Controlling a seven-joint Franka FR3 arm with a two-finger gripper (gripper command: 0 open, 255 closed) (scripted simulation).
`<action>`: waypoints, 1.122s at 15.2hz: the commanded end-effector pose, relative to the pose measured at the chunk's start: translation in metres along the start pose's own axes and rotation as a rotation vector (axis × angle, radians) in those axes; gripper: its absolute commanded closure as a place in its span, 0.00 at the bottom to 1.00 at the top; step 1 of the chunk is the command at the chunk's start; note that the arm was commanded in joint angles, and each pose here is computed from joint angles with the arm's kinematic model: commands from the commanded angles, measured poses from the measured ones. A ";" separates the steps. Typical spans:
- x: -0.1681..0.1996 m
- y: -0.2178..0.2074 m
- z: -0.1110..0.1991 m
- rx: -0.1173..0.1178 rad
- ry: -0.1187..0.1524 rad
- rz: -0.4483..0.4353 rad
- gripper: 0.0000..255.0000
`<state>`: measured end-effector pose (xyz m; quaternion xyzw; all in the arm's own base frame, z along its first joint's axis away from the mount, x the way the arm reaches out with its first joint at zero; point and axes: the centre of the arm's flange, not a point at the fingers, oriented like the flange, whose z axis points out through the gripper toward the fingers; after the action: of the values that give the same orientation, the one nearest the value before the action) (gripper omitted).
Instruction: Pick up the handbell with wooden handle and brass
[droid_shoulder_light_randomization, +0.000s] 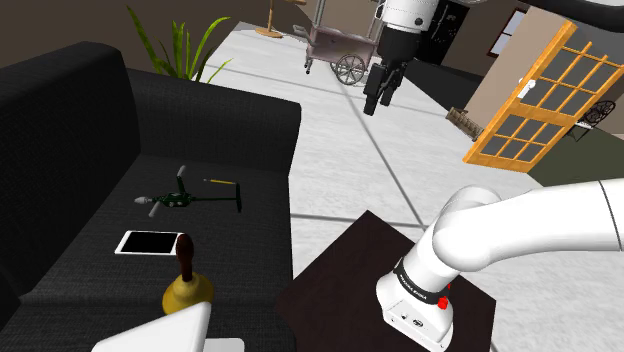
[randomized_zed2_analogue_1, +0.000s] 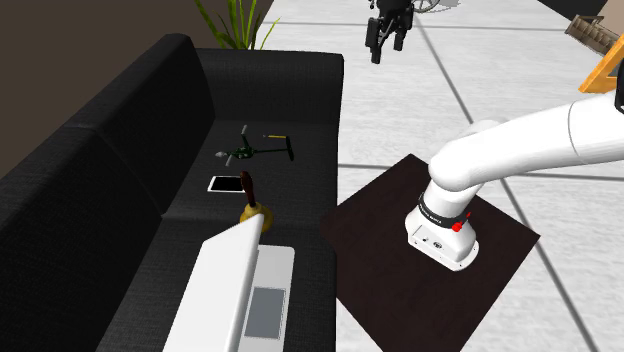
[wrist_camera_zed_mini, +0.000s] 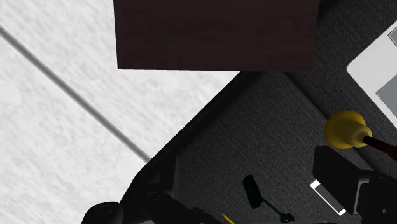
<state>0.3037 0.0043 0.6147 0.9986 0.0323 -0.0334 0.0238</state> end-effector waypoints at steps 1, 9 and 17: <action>0.000 0.000 0.000 0.000 0.000 0.000 0.00; 0.039 -0.081 0.052 0.009 0.018 -0.047 0.00; 0.074 -0.164 0.102 0.019 0.036 -0.095 0.00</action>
<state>0.3586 0.1553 0.5080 0.9968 0.0769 -0.0183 0.0135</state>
